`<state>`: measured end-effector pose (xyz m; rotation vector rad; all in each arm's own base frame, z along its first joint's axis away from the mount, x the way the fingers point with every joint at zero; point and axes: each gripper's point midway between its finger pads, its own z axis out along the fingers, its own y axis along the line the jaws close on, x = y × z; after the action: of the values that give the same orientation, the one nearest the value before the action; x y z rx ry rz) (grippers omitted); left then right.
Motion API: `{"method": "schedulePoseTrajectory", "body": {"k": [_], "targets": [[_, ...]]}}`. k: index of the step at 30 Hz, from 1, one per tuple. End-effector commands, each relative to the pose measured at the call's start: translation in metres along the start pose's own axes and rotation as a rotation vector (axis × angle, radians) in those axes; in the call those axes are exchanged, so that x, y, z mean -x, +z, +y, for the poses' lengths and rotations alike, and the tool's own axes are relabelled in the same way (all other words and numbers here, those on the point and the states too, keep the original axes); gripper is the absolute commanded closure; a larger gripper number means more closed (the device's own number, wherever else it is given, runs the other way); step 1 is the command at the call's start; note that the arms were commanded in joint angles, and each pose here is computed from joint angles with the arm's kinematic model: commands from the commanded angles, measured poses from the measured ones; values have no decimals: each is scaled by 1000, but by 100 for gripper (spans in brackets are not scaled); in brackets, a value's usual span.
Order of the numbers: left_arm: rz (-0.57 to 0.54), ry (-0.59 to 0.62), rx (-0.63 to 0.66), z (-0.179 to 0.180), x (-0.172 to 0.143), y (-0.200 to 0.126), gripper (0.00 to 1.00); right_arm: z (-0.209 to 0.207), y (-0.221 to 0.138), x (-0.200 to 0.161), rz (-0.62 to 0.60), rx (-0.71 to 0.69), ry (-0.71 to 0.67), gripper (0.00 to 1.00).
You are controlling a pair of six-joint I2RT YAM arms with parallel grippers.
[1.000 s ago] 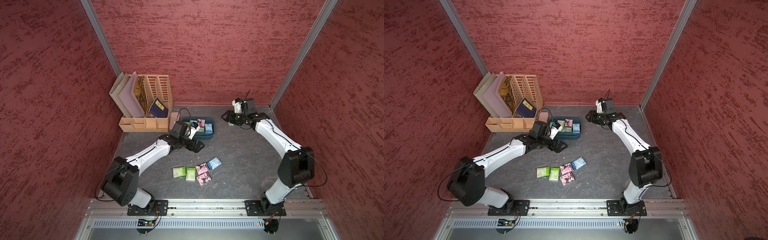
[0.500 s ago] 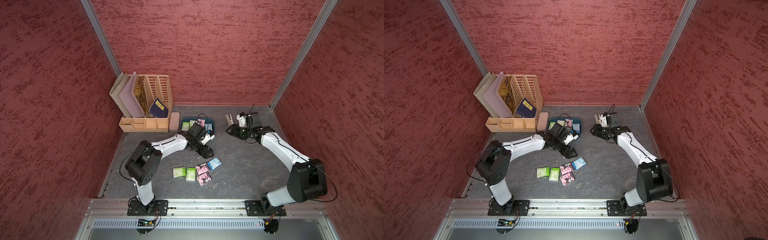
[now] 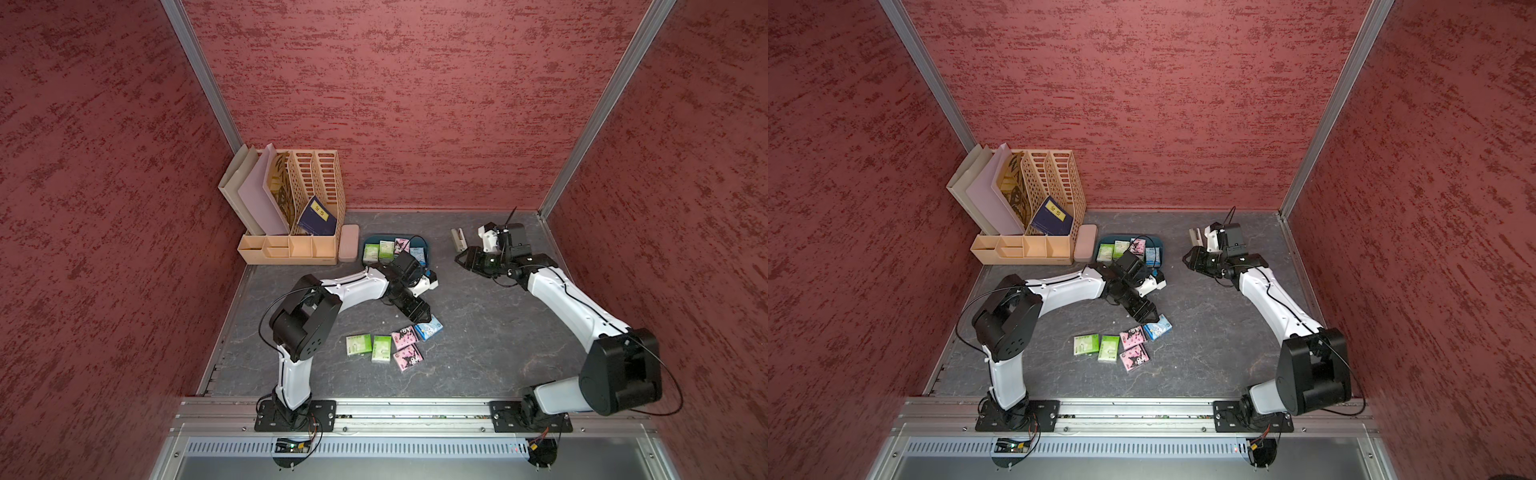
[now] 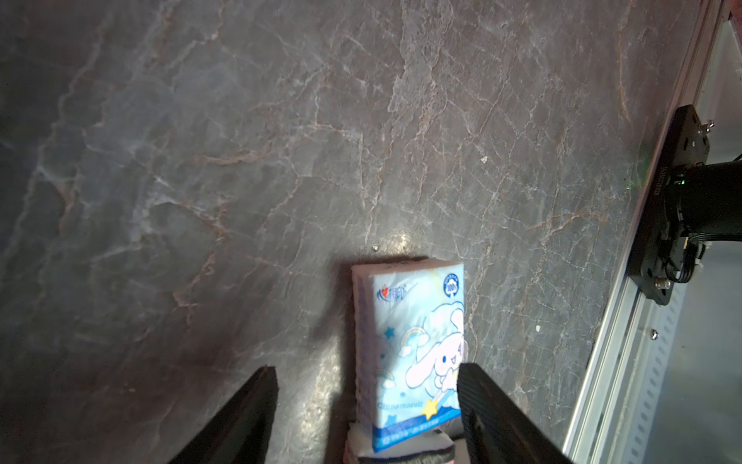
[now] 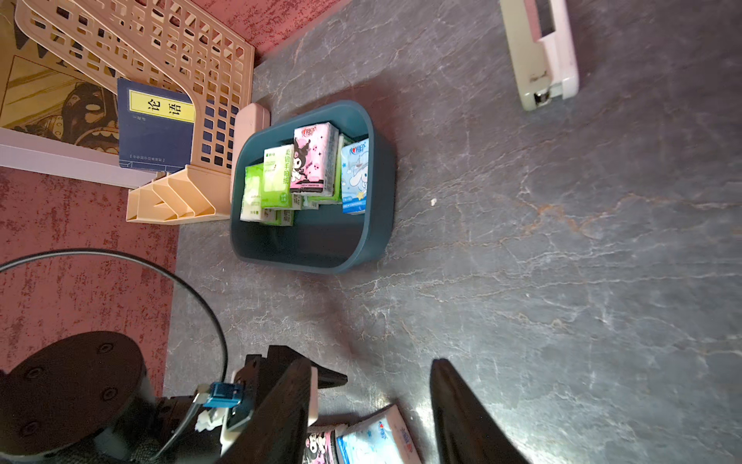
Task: Put the pocket tissues into the storage box
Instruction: Pick up the pocket tissues from the center of the board.
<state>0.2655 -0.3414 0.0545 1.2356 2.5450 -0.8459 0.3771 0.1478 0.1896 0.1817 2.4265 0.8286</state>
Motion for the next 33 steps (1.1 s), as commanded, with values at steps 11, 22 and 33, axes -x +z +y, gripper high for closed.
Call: {"method": "schedulePoseTrajectory", "body": {"k": [11, 22, 33], "targets": [[75, 10, -50, -11, -6, 14, 48, -10, -8, -6, 8, -18, 1, 48], [107, -3, -54, -9, -10, 21, 73, -15, -13, -7, 3, -31, 6, 48], [124, -5, -58, -8, -12, 23, 88, -15, -18, -4, -8, -34, 3, 48]]}}
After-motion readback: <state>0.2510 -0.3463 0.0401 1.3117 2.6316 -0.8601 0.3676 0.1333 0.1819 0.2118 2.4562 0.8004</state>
